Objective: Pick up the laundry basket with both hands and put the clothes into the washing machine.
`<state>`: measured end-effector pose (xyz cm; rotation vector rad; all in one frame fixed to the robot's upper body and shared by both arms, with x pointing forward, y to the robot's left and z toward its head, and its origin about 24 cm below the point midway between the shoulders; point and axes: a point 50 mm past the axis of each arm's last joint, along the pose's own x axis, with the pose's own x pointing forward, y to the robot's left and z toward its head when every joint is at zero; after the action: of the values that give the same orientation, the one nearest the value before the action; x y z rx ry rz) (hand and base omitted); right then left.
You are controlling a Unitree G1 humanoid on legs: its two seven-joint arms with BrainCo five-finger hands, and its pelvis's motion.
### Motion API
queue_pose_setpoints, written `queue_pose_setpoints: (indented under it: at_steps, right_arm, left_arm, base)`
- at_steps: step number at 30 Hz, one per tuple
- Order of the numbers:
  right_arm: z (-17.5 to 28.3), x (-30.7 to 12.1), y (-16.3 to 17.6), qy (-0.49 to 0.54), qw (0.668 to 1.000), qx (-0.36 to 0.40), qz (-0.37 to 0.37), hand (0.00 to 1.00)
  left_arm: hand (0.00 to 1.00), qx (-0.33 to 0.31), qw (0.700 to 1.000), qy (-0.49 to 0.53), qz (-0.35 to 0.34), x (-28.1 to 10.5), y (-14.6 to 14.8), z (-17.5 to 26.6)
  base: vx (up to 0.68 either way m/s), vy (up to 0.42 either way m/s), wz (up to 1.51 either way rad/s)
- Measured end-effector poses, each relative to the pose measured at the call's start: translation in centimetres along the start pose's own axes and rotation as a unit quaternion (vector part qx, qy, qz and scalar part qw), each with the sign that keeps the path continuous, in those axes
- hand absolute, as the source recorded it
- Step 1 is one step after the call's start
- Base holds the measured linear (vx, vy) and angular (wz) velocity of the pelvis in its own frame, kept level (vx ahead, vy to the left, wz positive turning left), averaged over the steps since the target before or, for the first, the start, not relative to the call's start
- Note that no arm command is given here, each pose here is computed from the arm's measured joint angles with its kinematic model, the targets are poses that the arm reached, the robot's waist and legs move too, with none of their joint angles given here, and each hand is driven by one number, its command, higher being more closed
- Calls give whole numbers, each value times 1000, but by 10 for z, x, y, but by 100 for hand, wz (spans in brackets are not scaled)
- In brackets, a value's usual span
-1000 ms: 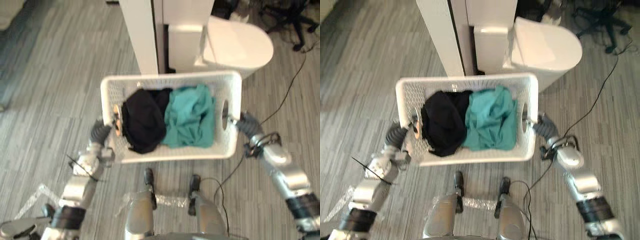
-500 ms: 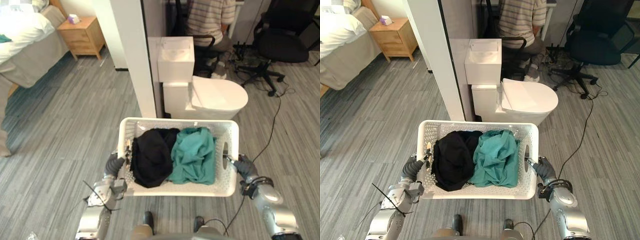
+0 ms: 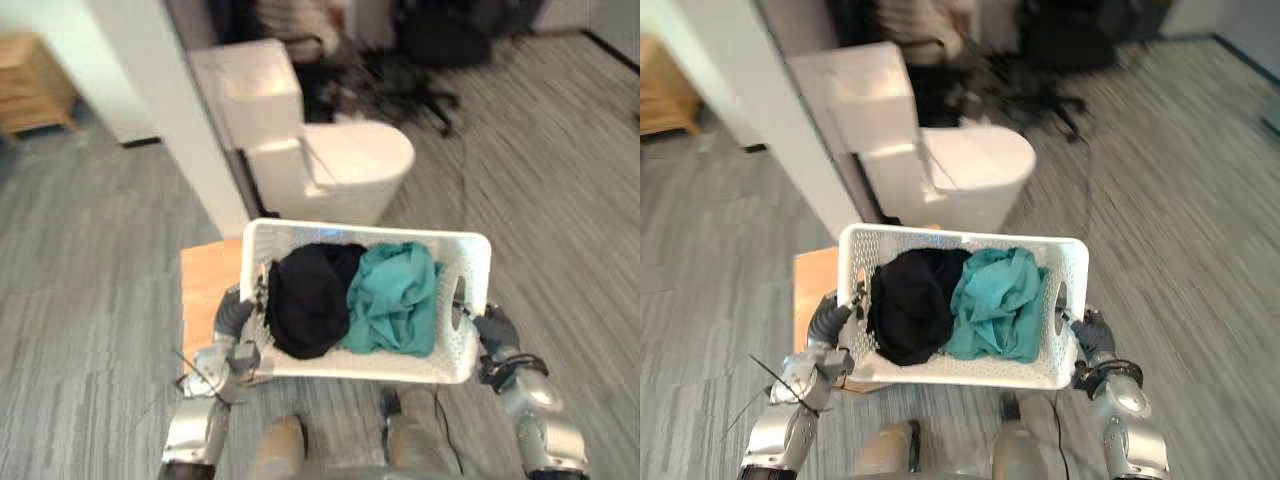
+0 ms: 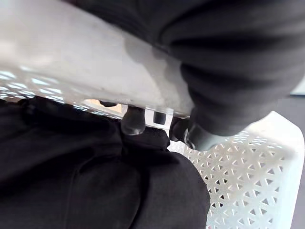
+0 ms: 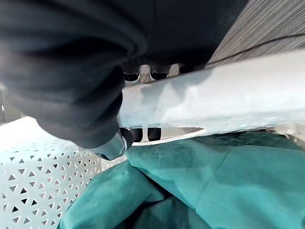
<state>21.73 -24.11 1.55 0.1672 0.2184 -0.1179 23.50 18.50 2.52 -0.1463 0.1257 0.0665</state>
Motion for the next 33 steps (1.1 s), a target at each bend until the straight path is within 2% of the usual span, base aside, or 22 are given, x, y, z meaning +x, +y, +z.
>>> queue_pose_setpoints:
  at_steps: [7, 14, 19, 22, 26, 33]
  right_arm:
    - [11, 11, 23, -40, 999, 25, 16, 100]
    - [4, 12, 21, -34, 999, 24, 7, 100]
    - [-6, 5, 17, -21, 999, 26, -2, 100]
    - [-9, 4, 21, -11, 1000, 22, 5, 100]
    - [-6, 6, 20, -11, 1000, 6, 11, 100]
    - [-20, -2, 19, 13, 1000, 17, 4, 100]
  left_arm:
    - [100, 8, 998, -54, 26, 2, 10, 23]
    - [100, 19, 998, -54, 34, 1, 7, 20]
    - [100, 26, 998, -45, 33, -1, 4, 15]
    - [100, 24, 998, -24, 56, -9, 10, 3]
    - [100, 9, 998, -20, 61, -15, 5, -3]
    - [100, 22, 997, -4, 67, -23, 12, -11]
  base:
    - [-173, 180, -239]
    - [-34, -94, -172]
    - [34, -185, -93]
    - [57, -153, -87]
    - [59, 123, -96]
    - [37, 109, 4]
